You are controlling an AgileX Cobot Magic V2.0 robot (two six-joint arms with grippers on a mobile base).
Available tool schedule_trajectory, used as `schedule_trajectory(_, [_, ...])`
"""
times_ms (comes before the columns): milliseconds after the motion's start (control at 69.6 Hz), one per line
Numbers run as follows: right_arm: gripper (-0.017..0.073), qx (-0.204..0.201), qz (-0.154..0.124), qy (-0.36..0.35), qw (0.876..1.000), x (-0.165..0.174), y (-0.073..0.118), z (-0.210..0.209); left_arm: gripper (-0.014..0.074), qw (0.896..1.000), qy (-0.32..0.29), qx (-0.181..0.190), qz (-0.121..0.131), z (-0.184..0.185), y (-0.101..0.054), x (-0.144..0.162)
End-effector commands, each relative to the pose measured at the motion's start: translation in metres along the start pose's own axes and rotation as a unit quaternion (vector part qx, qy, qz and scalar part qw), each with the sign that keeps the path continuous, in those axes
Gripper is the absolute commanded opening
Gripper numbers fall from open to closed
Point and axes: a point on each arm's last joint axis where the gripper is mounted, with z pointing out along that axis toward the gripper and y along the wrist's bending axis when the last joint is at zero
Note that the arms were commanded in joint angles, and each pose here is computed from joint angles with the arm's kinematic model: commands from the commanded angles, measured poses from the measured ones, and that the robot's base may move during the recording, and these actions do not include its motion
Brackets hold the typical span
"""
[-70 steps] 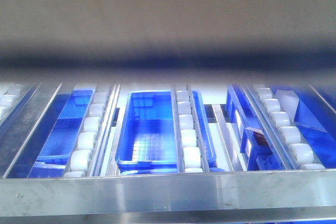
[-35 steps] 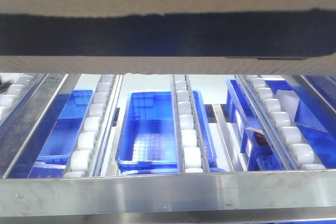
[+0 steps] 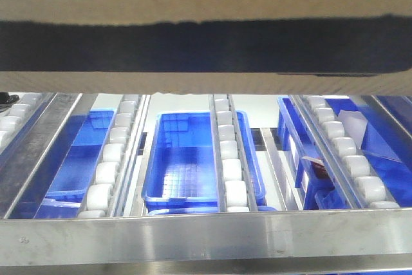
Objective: Grab box from left shelf to table start
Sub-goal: 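Lift the cardboard box with both grippers and pull it off the shelf, then hold the box with both grippers while the base turns away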
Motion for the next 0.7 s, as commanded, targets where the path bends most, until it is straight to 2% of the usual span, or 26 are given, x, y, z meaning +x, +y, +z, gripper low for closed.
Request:
schedule_trajectory(0, [0.0059, 0.013, -0.006, -0.076, 0.997, -0.021, -0.001, -0.001, -0.0090, 0.993, -0.115, 0.020, -0.015, -0.005, -0.004, -0.027])
schedule_trajectory(287, [0.0059, 0.014, -0.006, -0.076, 0.997, -0.021, -0.001, -0.001, -0.0090, 0.995, -0.096, 0.017, -0.016, 0.005, -0.002, -0.019])
schedule_trajectory(690, [0.0059, 0.014, -0.006, -0.076, 0.997, -0.021, -0.001, -0.001, -0.0090, 1.000, -0.003, 0.002, -0.022, 0.044, 0.007, 0.026])
